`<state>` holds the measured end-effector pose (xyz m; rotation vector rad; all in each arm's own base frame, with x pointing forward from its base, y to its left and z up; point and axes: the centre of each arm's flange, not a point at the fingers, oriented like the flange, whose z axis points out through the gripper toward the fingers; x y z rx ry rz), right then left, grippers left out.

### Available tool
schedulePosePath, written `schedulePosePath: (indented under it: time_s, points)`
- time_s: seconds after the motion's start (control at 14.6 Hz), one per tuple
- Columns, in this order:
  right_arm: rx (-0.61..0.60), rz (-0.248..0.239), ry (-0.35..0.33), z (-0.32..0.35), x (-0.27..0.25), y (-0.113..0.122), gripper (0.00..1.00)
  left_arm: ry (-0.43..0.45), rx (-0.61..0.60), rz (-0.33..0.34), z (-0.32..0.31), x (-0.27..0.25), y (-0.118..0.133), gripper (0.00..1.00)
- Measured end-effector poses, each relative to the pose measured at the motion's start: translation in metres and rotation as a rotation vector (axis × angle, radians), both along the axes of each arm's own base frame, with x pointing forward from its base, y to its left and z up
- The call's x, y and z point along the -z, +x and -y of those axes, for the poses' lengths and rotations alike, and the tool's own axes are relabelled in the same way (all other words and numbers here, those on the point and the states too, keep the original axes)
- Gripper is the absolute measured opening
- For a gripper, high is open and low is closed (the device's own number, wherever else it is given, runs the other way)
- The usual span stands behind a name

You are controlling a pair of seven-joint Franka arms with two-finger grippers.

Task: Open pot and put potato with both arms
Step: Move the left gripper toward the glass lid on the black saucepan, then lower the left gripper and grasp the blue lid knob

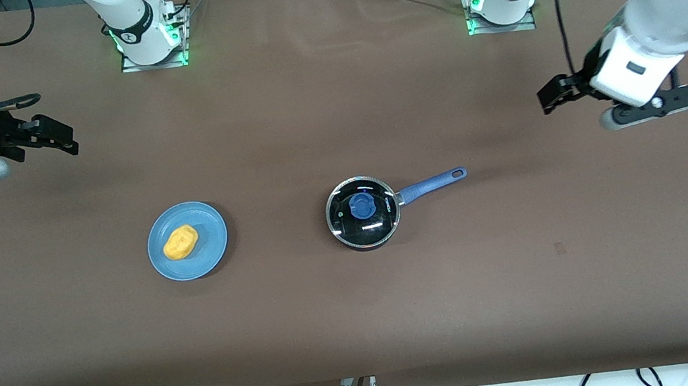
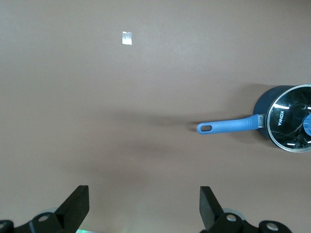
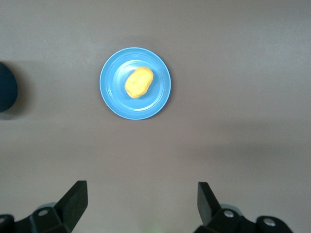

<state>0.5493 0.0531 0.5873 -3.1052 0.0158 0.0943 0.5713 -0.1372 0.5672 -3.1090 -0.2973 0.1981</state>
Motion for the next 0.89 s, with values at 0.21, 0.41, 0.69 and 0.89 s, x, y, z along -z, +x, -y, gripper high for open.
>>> schedulePosePath:
  time_s: [0.21, 0.41, 0.69, 0.89]
  points:
    - [0.0, 0.0, 0.0, 0.0, 0.0, 0.0, 1.0, 0.007, -0.052, -0.005, 0.024, 0.01, 0.006, 1.0]
    - [0.0, 0.0, 0.0, 0.0, 0.0, 0.0, 1.0, 0.012, -0.085, -0.015, 0.05, 0.02, 0.012, 1.0]
    - [0.0, 0.0, 0.0, 0.0, 0.0, 0.0, 1.0, 0.016, -0.141, -0.013, 0.089, 0.04, 0.02, 1.0]
    - [0.0, 0.0, 0.0, 0.0, 0.0, 0.0, 1.0, 0.016, -0.184, -0.007, 0.117, 0.059, 0.024, 1.0]
